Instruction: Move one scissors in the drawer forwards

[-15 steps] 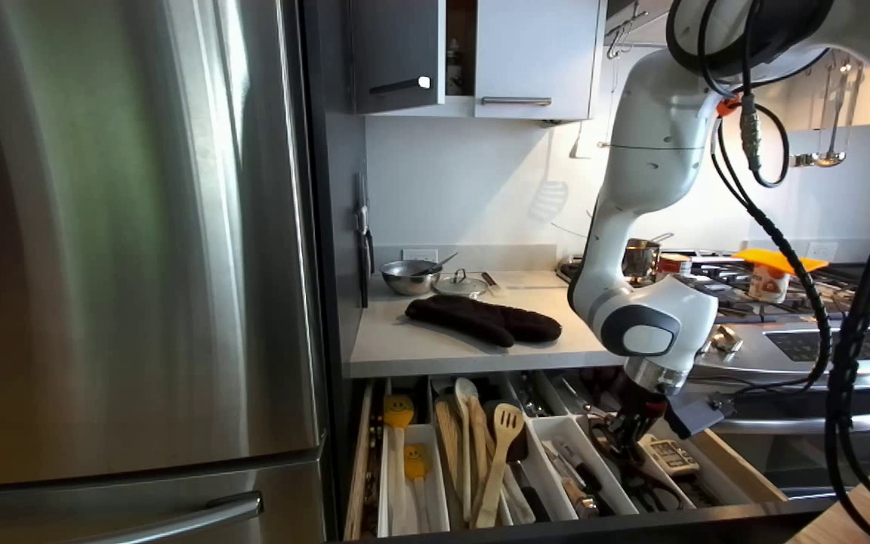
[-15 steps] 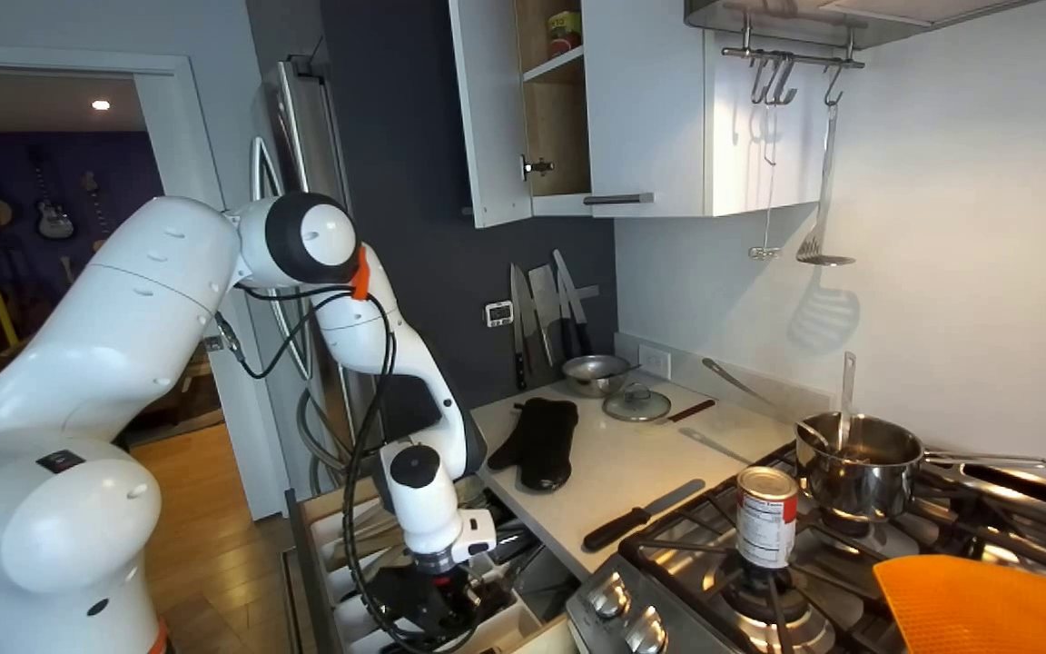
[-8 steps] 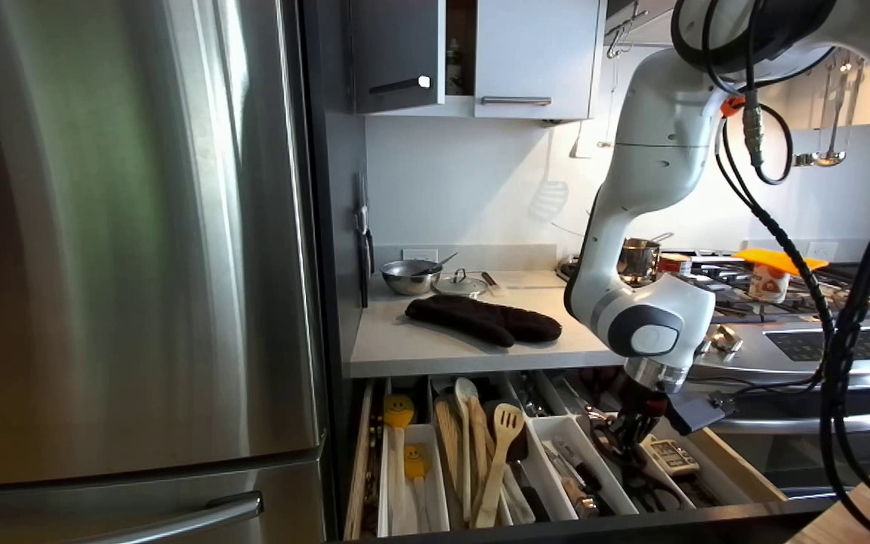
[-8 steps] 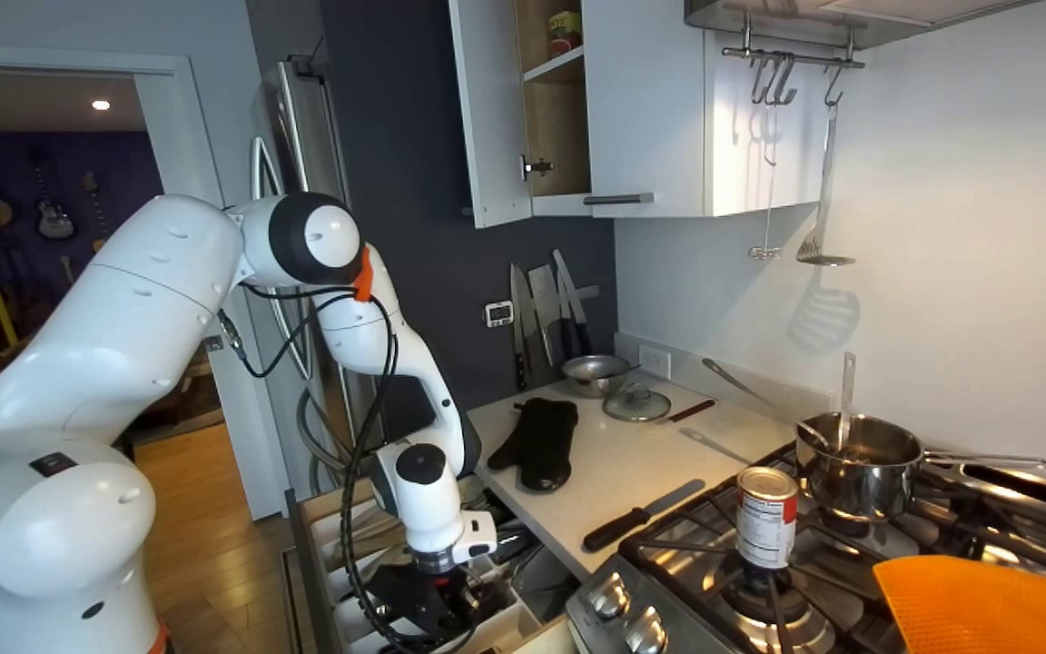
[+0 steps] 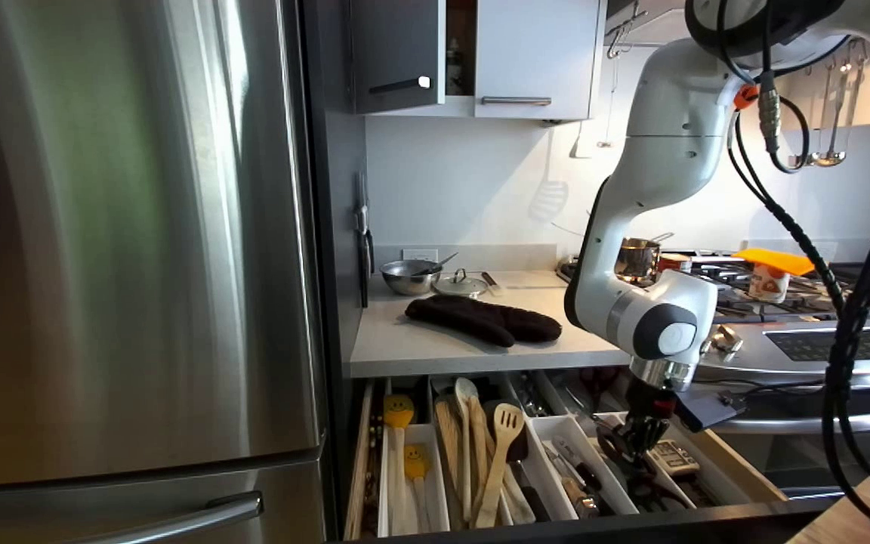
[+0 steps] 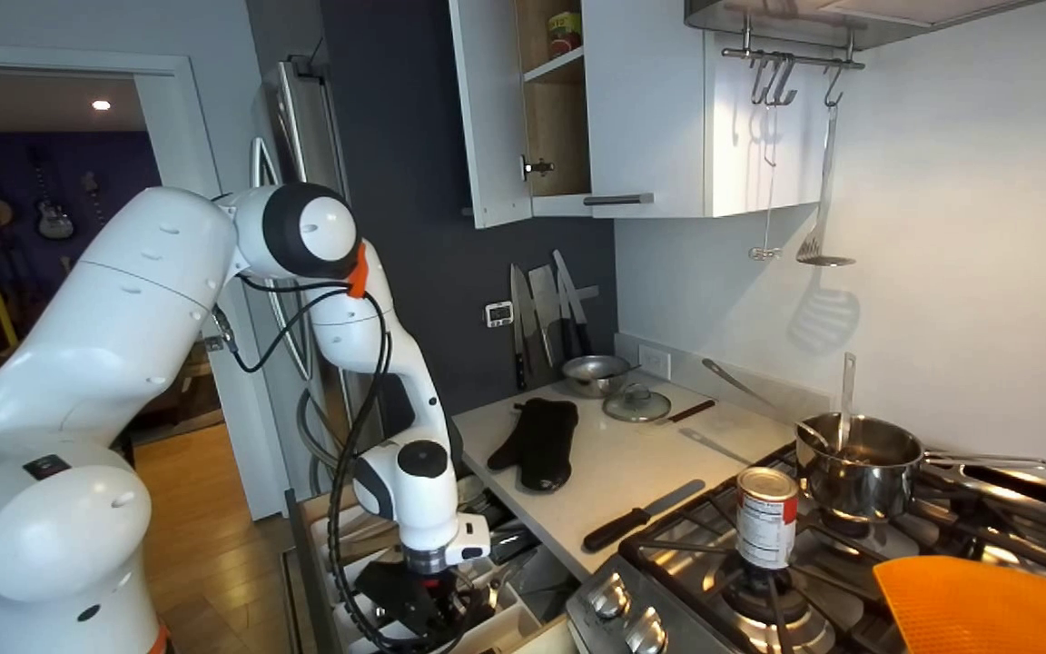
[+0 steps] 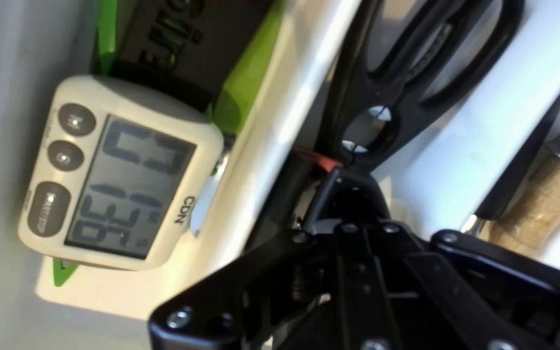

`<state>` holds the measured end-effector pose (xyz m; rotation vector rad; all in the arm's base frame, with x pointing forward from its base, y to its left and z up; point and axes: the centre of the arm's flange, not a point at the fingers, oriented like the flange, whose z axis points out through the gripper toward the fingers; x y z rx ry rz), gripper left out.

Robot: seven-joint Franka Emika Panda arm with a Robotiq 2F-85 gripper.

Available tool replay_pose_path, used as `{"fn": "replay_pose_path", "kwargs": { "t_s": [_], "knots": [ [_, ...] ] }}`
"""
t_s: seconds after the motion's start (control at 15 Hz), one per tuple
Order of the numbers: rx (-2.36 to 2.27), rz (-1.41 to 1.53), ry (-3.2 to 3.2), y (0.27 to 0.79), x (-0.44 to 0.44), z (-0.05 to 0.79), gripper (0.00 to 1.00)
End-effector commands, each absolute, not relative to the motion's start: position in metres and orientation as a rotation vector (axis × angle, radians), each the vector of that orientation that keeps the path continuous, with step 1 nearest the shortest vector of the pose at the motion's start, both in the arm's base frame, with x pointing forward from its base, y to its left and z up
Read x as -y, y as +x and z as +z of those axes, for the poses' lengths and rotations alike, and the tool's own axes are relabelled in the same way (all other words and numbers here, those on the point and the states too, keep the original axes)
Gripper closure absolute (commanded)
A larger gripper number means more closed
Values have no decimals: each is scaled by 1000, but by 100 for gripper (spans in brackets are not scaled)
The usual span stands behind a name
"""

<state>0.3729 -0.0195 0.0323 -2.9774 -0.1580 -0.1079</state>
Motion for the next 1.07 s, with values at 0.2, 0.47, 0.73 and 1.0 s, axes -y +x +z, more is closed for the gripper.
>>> {"fn": "replay_pose_path", "kwargs": {
  "t_s": [0.2,0.47,0.73,1.0],
  "knots": [
    [143,27,-3001,357,33,59,100],
    [166,122,-3022,348,31,61,100],
    [155,174,-3038,340,28,64,100],
    [165,207,-3037,333,26,66,100]
  ]
}}
